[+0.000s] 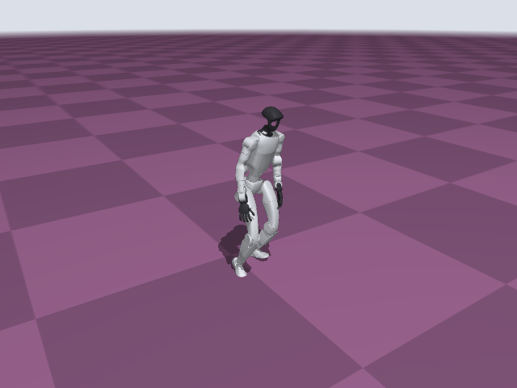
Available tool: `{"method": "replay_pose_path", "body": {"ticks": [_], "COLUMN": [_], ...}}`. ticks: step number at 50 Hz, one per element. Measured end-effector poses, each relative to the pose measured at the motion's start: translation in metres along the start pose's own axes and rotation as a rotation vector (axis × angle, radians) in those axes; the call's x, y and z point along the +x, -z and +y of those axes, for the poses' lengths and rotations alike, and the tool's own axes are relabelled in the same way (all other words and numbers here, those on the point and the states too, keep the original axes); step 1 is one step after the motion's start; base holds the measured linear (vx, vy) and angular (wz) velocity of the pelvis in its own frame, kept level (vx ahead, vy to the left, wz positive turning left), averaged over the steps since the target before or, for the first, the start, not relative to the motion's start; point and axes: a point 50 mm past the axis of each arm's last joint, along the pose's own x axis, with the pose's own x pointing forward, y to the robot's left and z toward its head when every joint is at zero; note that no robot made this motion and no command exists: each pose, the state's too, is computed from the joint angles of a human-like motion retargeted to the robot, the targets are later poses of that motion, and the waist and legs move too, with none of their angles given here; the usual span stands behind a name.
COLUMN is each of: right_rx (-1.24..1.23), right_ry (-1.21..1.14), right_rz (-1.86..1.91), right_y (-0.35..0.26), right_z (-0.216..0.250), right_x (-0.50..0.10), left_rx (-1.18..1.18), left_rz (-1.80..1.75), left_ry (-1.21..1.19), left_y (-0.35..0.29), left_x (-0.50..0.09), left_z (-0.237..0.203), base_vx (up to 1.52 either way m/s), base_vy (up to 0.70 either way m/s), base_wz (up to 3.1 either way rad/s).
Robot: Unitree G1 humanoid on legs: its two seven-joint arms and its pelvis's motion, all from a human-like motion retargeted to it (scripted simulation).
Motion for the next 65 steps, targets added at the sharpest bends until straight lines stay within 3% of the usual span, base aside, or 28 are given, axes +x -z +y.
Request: {"method": "replay_pose_path", "body": {"ticks": [48,57,65], "right_rx": [0.368,0.467,0.53], "right_ry": [0.101,0.138,0.158], "right_rz": [0.099,0.096,0.128], "right_y": [0.019,0.016,0.022], "right_z": [-0.027,-0.031,-0.03], "right_x": [0.0,0.001,0.0], "left_rx": [-0.211,-0.26,-0.317], "left_rz": [0.158,0.108,0.117], "left_ry": [0.078,-0.052,-0.1], "left_y": [0.027,0.006,0.004], "left_x": [-0.006,0.003,0.004], "left_z": [-0.028,0.014,0.024], "base_vx": [0.03,0.12,0.15], "base_vy": [0.01,-0.03,-0.05], "base_wz": [-0.09,-0.09,-0.17]}}
